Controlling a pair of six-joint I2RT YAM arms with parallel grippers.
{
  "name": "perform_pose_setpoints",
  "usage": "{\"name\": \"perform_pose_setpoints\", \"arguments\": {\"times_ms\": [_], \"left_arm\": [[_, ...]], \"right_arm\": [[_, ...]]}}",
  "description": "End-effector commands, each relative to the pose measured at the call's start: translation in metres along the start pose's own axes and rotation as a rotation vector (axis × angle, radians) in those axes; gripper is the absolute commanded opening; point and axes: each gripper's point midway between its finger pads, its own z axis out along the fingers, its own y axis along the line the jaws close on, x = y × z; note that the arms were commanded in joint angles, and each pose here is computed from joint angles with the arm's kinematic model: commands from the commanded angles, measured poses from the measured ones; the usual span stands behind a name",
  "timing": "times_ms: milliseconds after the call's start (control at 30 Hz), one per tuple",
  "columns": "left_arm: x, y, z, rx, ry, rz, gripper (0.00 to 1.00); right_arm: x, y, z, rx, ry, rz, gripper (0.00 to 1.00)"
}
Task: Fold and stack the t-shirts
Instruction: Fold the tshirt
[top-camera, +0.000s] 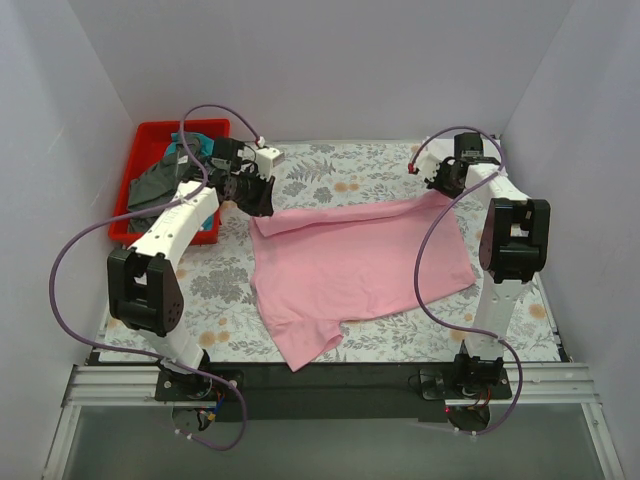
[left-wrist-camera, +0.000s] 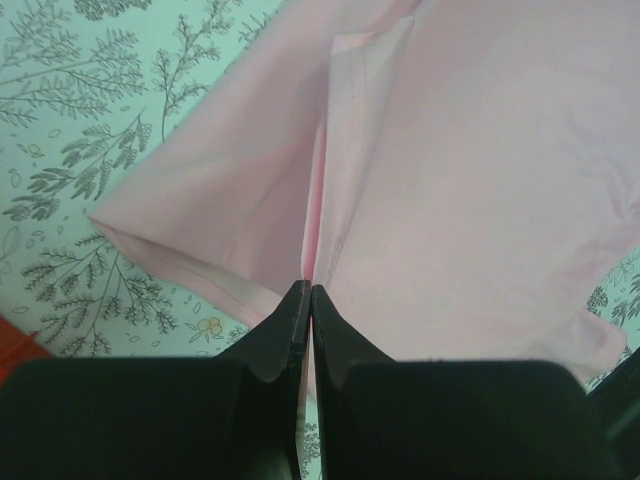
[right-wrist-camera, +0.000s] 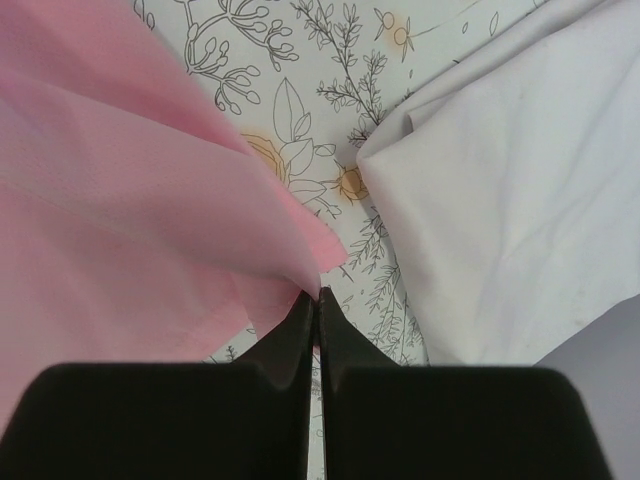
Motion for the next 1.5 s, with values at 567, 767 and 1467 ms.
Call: {"name": "perform_pose_setpoints", "arguments": {"times_ms": [567, 767, 1467], "left_arm": [[0.069, -0.027, 0.023, 0.089, 0.167, -0.035, 0.00], [0.080, -0.031, 0.028, 0.106, 0.197, -0.036, 0.00], [0.056, -0.026, 0.025, 0.124, 0.175, -0.035, 0.30]], "right_arm": [[0.006, 0.017, -0.004, -0.017, 0.005, -0.088, 0.01], [0.012, 0.024, -0.005, -0.029, 0.022, -0.119, 0.01], [-0.014, 0.018, -0.036, -0.177, -0.020, 0.054, 0.60]]}}
